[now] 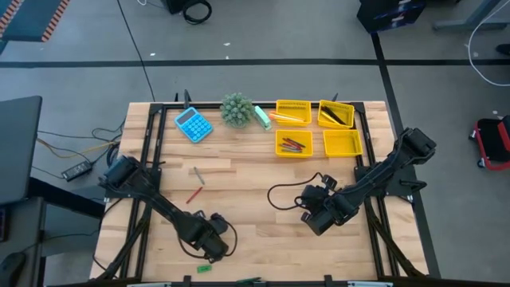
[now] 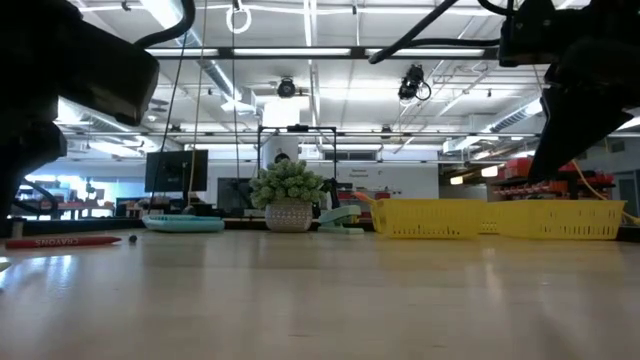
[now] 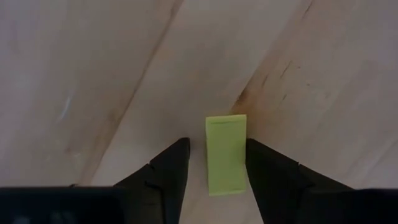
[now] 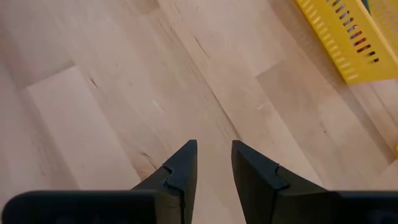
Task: Sort crayons/erasers/pens/pencils in bins
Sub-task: Put the yellow eraser into the bottom right yellow bin
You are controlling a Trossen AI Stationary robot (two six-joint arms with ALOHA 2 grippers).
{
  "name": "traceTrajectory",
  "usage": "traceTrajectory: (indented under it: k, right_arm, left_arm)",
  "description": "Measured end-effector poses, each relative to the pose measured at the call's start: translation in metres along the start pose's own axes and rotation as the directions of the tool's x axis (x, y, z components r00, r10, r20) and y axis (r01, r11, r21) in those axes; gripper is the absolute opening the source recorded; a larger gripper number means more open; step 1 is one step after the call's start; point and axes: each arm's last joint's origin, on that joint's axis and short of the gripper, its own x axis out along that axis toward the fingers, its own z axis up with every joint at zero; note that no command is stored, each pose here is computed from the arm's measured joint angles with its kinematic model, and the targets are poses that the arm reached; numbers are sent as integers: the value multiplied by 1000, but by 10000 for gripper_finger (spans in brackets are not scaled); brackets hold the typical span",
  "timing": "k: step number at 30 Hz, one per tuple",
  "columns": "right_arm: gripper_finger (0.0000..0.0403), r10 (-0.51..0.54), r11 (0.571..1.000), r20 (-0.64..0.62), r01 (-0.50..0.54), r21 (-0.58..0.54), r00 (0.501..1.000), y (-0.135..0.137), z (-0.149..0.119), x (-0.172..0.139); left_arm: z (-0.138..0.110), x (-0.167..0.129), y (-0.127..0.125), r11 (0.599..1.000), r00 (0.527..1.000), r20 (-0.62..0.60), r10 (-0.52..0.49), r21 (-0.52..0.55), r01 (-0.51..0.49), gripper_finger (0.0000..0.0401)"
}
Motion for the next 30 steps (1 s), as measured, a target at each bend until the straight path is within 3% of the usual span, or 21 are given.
traceTrajectory:
  k: [11, 17, 25, 30]
  right_arm:
    - [106, 15, 1000, -1, -15, -15, 1000, 2, -1, -1]
    - [106, 44, 999, -58, -46, -29, 997, 2, -2, -2]
    - [106, 169, 985, -106, -166, 36, 980, -5, -1, -26]
    - [106, 284, 956, -65, -277, 90, 957, -14, -6, -56]
  left_arm:
    - [-4, -3, -2, 1000, 1000, 12, 13, 24, -13, 102]
    - [3, -10, -6, 991, 1000, 1, -2, 133, 2, 81]
    - [26, -16, -1, 968, 999, 42, -9, 251, -1, 80]
    - [57, -17, 5, 946, 986, 158, -47, 323, -6, 75]
